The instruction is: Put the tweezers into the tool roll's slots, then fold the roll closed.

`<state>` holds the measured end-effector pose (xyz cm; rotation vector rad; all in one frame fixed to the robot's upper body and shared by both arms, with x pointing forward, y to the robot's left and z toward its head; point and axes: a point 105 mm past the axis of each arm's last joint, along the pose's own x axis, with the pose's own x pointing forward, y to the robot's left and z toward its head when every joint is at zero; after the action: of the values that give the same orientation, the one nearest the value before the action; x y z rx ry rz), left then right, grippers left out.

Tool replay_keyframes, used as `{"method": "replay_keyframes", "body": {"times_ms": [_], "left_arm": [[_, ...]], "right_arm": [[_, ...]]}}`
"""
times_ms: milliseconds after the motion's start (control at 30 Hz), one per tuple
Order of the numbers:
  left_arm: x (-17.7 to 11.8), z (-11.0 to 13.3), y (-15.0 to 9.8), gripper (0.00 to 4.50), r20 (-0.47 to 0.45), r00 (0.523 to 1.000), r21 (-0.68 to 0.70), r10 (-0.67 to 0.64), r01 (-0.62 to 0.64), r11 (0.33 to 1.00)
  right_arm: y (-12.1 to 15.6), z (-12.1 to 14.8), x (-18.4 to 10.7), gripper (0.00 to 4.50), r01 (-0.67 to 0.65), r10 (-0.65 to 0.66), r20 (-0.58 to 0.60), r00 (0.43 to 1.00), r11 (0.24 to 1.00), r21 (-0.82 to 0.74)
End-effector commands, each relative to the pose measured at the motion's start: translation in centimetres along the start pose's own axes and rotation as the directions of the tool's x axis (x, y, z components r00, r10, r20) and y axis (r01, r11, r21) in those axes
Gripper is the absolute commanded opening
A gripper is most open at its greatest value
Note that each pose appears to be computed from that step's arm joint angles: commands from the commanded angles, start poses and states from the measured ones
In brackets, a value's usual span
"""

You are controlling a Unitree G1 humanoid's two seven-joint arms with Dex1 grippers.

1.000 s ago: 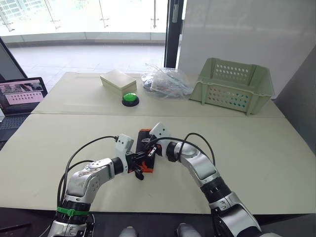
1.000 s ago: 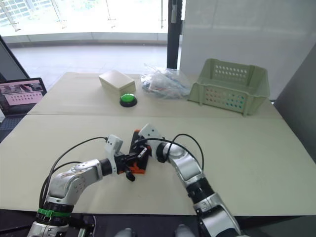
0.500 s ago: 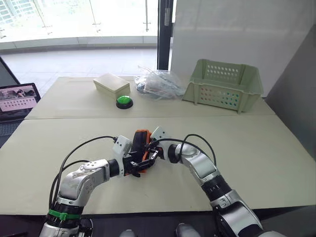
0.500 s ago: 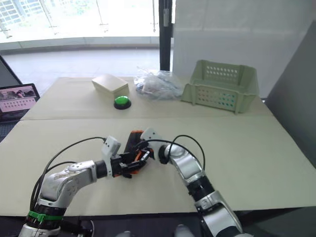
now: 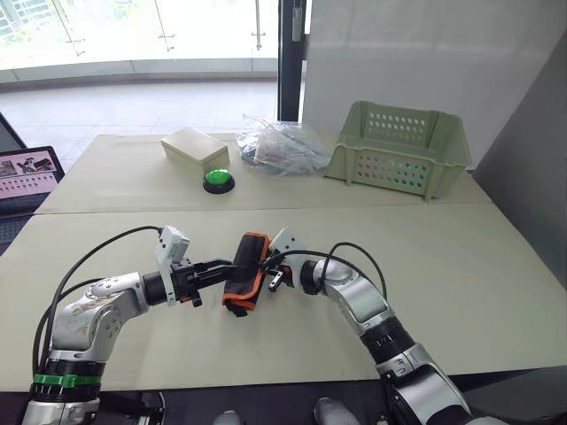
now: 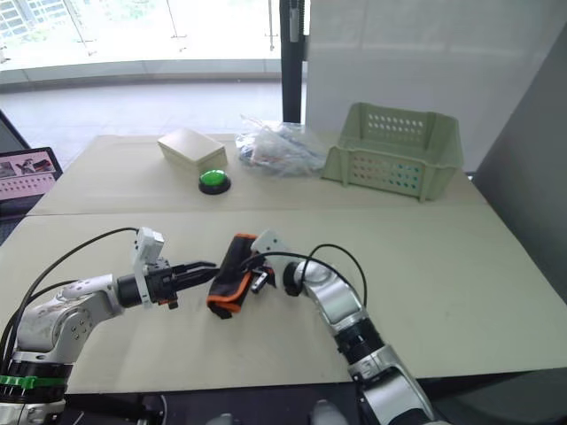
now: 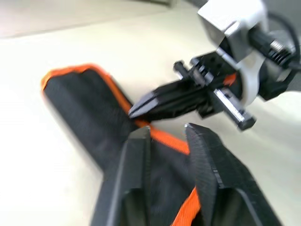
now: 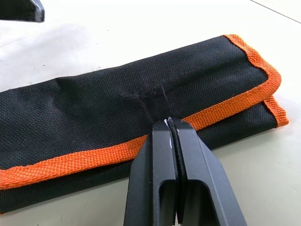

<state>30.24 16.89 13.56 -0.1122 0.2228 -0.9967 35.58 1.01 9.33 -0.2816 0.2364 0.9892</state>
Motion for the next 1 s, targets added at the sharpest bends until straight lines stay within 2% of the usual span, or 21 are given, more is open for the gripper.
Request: {"method": "replay_keyframes", "body": {"times_ms": [33, 100, 233, 300, 433, 500, 600, 700, 867, 1000], "left_arm": [[0.7, -0.2, -0.3, 0.02, 0.011, 0.999, 0.03, -0.036, 0.036, 0.999], [1.2, -0.9, -0.5, 0.02, 0.001, 0.998, 0.021, -0.064, 0.064, 0.998], [1.4, -5.1, 0.2, 0.02, -0.168, 0.984, 0.066, -0.053, 0.065, 0.996], [1.4, -6.3, -0.1, 0.02, -0.213, 0.974, 0.068, -0.072, 0.088, 0.994], [1.4, -6.9, -0.2, 0.02, -0.227, 0.971, 0.072, -0.079, 0.097, 0.993], [1.4, -7.0, -0.1, 0.02, -0.227, 0.971, 0.067, -0.079, 0.096, 0.993], [1.3, -7.0, -0.2, 0.02, -0.226, 0.971, 0.071, -0.078, 0.096, 0.993], [1.3, -6.9, -0.2, 0.02, -0.222, 0.972, 0.076, -0.077, 0.096, 0.992], [1.1, -6.8, -0.4, 0.02, -0.22, 0.972, 0.078, -0.079, 0.098, 0.992], [0.9, -6.9, -0.7, 0.02, -0.229, 0.969, 0.078, -0.09, 0.11, 0.991]], "right_arm": [[-0.2, -2.4, -0.1, 0.0, 0.027, -0.025, -0.077, 0.997, 0.999, 0.036], [-0.2, -2.4, -0.2, 0.0, 0.028, -0.025, -0.076, 0.997, 0.999, 0.035], [-0.1, -1.6, -0.5, 0.0, 0.03, -0.029, -0.044, 0.999, 0.999, 0.016], [0.0, -0.3, -0.7, 0.0, 0.013, -0.013, 0.019, 1.0, 1.0, -0.018], [1.4, 3.1, -1.3, 0.0, -0.07, 0.085, 0.187, 0.979, 0.994, -0.085], [1.8, 3.6, -1.6, 0.0, -0.095, 0.111, 0.21, 0.971, 0.992, -0.084], [2.3, 1.4, -1.0, 0.0, -0.125, 0.136, 0.116, 0.984, 0.987, -0.097], [1.7, -0.7, -0.1, 0.0, -0.088, 0.089, 0.022, 0.996, 0.994, -0.06], [0.0, -1.9, 0.8, 0.0, -0.021, 0.021, -0.028, 0.999, 1.0, -0.007], [-1.4, -1.6, 1.6, 0.0, 0.013, -0.013, -0.036, 0.999, 1.0, 0.004]]}}
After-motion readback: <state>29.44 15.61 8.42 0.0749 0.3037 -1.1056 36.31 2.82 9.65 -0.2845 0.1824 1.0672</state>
